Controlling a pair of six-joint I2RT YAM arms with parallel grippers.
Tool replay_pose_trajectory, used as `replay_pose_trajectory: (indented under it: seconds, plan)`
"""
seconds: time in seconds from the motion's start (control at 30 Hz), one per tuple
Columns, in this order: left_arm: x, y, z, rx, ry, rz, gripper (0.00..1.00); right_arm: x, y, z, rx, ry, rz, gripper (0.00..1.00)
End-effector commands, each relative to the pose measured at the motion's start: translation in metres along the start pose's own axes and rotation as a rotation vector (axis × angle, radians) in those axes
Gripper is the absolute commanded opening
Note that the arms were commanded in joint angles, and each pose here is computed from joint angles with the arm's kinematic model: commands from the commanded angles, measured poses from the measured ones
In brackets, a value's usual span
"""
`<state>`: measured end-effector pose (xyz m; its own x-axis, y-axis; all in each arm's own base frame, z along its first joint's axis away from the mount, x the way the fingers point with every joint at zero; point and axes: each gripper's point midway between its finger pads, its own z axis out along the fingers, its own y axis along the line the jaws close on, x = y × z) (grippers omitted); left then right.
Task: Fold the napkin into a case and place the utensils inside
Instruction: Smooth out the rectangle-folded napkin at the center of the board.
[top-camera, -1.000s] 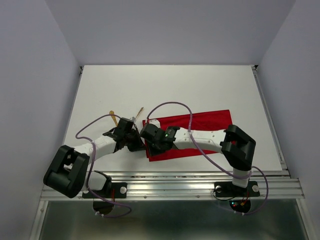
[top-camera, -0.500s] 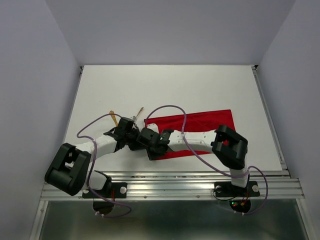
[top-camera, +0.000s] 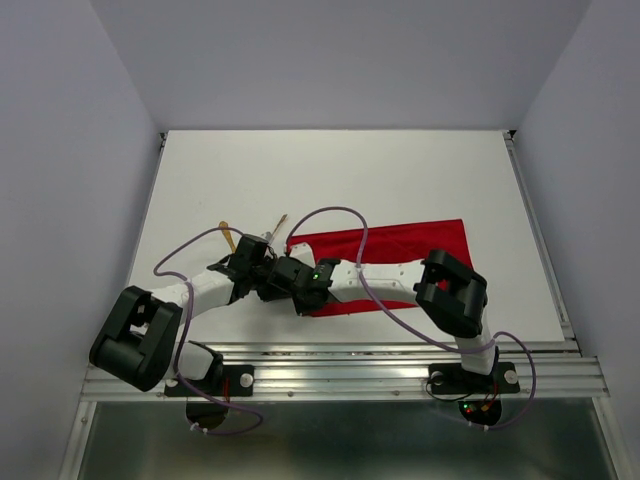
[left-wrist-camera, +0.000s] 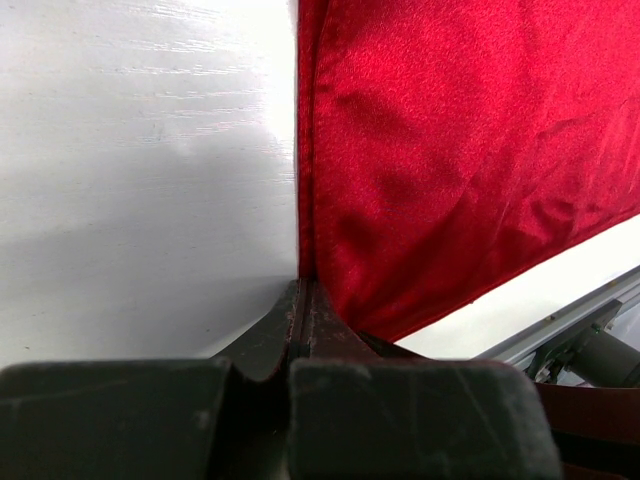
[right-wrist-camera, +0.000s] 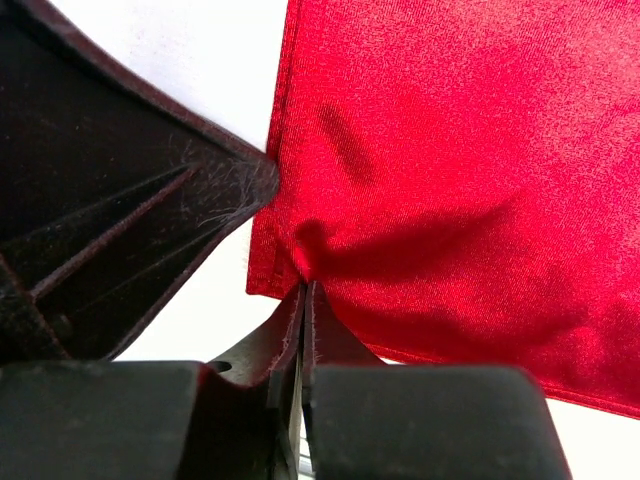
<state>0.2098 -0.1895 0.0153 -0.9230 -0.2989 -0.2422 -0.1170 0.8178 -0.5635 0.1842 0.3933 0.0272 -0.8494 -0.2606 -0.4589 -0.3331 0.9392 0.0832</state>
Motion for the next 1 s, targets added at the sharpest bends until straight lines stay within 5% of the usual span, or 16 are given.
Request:
replay_pose_trajectory:
  seconds: [0.0, 0.97]
  plan:
    - [0.005, 0.014, 0.001, -0.056, 0.006, 0.010, 0.00, -0.016, 0.003, -0.007, 0.023, -0.061, 0.006, 0.01]
    - [0.008, 0.015, 0.001, -0.054, 0.012, 0.009, 0.00, -0.047, 0.009, -0.011, 0.038, -0.175, 0.031, 0.01]
